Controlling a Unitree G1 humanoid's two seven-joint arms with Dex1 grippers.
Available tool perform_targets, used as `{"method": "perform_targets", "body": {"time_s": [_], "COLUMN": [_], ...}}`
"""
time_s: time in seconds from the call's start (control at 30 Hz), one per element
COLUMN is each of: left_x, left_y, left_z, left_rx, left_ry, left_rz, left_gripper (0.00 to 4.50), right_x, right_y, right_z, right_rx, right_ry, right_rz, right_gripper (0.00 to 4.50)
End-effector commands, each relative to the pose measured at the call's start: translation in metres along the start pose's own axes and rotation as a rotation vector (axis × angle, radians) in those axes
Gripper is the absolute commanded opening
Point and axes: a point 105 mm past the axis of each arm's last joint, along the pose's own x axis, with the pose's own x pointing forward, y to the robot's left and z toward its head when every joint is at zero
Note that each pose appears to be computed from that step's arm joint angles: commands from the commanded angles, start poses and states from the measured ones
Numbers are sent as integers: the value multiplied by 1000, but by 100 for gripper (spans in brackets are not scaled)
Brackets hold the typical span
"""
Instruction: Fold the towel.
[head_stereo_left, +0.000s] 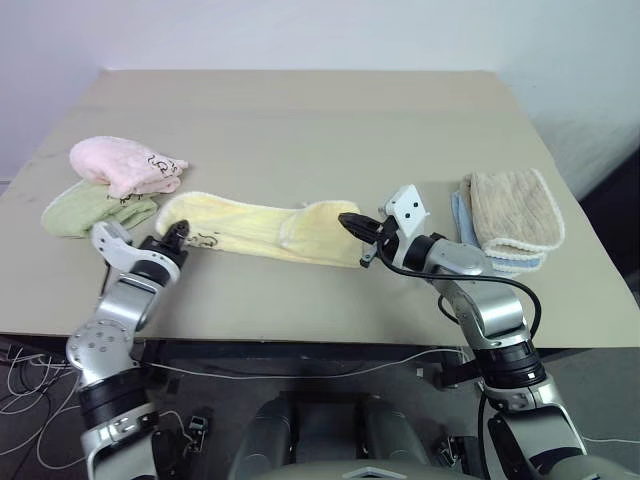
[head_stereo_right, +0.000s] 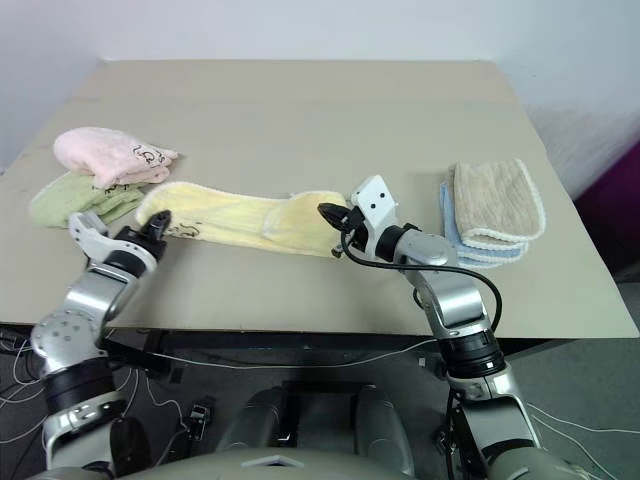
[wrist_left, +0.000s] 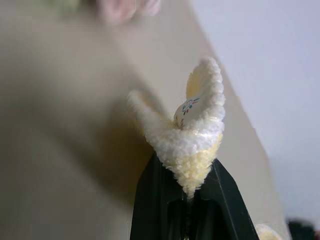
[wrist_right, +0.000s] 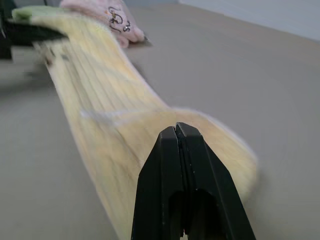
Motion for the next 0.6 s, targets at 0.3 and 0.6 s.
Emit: {"method": "perform_targets", "body": {"time_s": [0.3,0.6], "left_x": [4,8], "left_y": [-95,-159], "left_z": [-69,-148], "left_rx": [687,922], "left_ry": [245,335], "left_rz": [-454,-753], "left_gripper": [1,1], "right_x": [-7,-12], "right_y": [-15,-21], "right_z": [9,8], "right_rx": [-35,-30], "right_ry": [-30,-26], "right_rz": [-64,-113], "right_gripper": [0,0]}}
